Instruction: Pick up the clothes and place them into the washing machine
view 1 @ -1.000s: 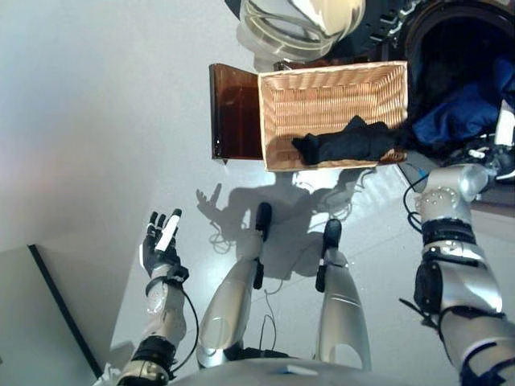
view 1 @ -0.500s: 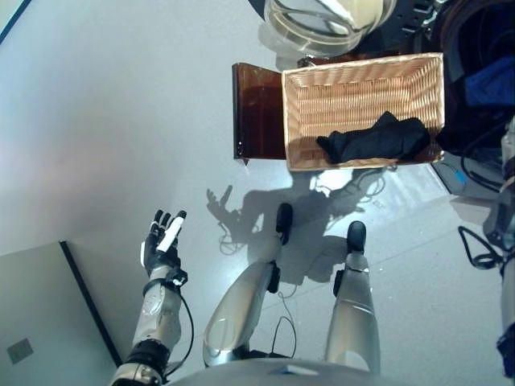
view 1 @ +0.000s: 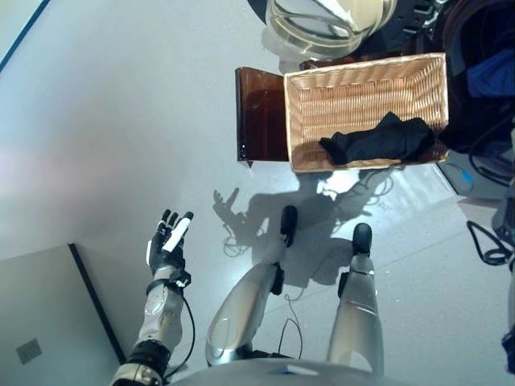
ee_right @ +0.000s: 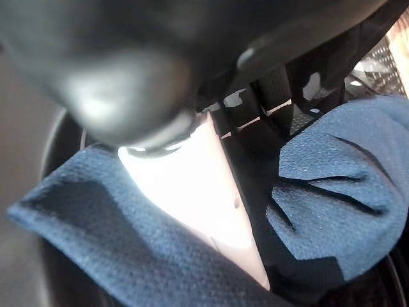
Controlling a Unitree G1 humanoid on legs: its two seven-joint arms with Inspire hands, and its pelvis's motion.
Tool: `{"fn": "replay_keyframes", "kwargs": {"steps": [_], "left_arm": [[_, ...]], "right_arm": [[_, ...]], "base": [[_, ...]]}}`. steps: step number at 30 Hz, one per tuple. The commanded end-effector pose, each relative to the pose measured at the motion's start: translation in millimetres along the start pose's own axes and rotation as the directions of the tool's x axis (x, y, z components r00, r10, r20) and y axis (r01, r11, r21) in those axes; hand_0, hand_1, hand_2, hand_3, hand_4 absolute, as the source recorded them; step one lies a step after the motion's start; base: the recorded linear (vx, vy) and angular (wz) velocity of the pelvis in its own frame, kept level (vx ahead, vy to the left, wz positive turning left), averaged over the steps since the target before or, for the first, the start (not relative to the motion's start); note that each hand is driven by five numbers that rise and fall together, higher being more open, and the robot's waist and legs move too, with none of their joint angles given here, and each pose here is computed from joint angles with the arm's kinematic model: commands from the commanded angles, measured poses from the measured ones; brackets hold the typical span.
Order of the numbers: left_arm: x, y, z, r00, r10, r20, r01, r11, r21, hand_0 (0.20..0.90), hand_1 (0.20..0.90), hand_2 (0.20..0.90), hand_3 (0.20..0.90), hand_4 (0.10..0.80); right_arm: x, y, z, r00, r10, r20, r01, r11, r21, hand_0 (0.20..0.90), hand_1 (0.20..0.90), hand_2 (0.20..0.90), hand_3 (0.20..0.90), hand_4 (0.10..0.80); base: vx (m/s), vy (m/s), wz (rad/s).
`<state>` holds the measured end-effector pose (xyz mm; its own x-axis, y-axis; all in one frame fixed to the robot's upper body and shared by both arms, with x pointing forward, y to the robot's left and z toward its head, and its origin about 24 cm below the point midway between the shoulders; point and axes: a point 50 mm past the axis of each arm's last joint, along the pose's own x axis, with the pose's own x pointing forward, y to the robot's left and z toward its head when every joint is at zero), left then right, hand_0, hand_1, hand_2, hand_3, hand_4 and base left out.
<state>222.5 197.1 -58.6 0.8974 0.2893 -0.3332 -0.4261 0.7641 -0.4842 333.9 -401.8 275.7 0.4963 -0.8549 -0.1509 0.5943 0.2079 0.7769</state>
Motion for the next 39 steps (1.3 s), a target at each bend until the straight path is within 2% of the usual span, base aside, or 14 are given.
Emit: {"fn": "replay_keyframes", "kwargs": {"steps": [1,7,19,26,34,39], "left_arm": [[-7,15,9,0.998,0.026,0.059,-0.026,1.000,-0.006,0.900,0.900,0.900,0.900,0.800],[-9,0,2,0.999,-0.027,0.036,0.029,0.999,-0.045,0.900,0.900,0.900,0.900,0.800],[-11,-19,-2,0.995,-0.099,0.030,0.102,0.991,-0.089,0.900,0.900,0.900,0.900,0.800],[-11,-29,3,0.989,-0.140,0.055,0.146,0.983,-0.110,0.900,0.900,0.900,0.900,0.800],[-15,-33,8,0.984,-0.160,0.076,0.169,0.977,-0.131,0.900,0.900,0.900,0.900,0.800],[-14,-33,13,0.982,-0.160,0.100,0.173,0.976,-0.131,0.900,0.900,0.900,0.900,0.800]], "right_arm": [[-39,56,121,0.816,0.272,0.510,-0.335,0.942,0.035,0.200,0.200,0.200,0.200,0.300],[-41,53,106,0.841,0.202,0.502,-0.336,0.923,0.190,0.200,0.200,0.200,0.200,0.300],[-33,46,99,0.867,0.164,0.470,-0.261,0.954,0.150,0.200,0.200,0.200,0.200,0.300],[-40,53,125,0.838,0.167,0.520,-0.266,0.957,0.120,0.200,0.200,0.200,0.200,0.300],[-56,60,162,0.784,0.145,0.603,-0.320,0.927,0.193,0.200,0.200,0.200,0.200,0.300],[-53,58,162,0.785,0.148,0.601,-0.293,0.944,0.150,0.200,0.200,0.200,0.200,0.300]], "base": [[-0.022,0.000,-0.07],[-0.011,0.011,-0.06],[-0.002,-0.009,0.00],[0.001,-0.003,0.00],[0.000,0.004,-0.01],[0.001,0.003,0.03]]}}
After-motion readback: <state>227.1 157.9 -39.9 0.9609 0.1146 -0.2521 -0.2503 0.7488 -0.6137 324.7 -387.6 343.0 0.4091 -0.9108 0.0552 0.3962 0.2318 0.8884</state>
